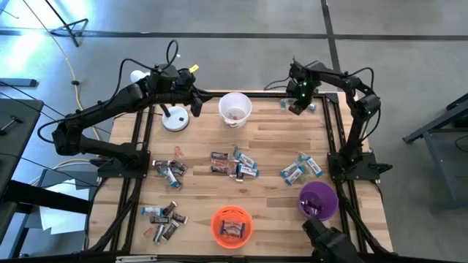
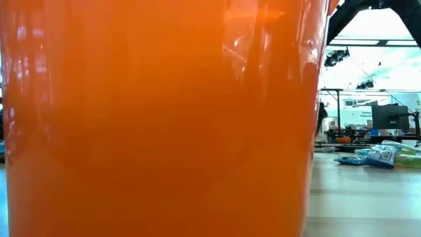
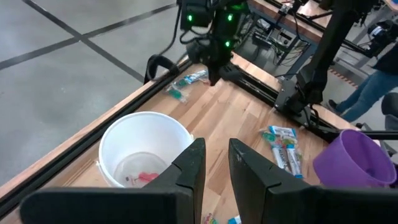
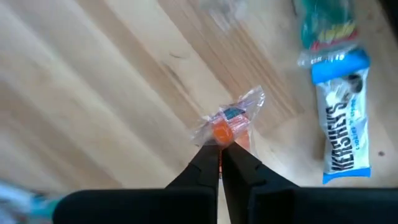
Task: Organize candy in baskets
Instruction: Put the orange gummy into the white bucket
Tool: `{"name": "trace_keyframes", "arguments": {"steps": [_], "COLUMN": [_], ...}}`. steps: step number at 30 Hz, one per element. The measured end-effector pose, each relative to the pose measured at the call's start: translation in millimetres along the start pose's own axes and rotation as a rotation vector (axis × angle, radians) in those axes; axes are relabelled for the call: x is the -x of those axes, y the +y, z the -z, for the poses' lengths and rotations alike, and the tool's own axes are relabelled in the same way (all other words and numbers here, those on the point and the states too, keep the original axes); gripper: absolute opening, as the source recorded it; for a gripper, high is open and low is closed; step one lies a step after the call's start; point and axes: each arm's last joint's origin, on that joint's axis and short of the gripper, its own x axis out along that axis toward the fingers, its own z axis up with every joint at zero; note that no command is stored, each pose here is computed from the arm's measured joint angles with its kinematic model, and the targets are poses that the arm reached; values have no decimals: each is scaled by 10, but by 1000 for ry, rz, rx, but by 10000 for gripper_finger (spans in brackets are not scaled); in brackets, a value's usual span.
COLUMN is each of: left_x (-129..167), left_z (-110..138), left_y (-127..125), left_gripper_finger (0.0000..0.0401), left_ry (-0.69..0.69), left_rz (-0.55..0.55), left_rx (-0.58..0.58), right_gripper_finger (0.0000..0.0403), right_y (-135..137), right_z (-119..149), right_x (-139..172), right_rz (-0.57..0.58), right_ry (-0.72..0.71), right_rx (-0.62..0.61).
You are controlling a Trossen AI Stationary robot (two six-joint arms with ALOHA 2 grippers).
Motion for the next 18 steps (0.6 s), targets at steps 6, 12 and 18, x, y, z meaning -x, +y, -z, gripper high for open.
{"name": "trace_keyframes", "arguments": {"steps": [6, 12, 18], "left_x": [-1, -1, -1], "left_z": [2, 2, 2], "left_y": [-8, -8, -8], "left_gripper_finger": [55, 55, 55], "left_ry": [1, 1, 0], "left_rz": [3, 3, 3], "left_rx": [4, 8, 12], "right_gripper_finger": [1, 0, 0], "right_y": [361, 939, 1451], "right_z": [-32, -85, -285], "right_x": [408, 699, 800], "right_rz": [-82, -65, -40], "right_ry": [-147, -313, -553], "right_rx": [76, 305, 484]}}
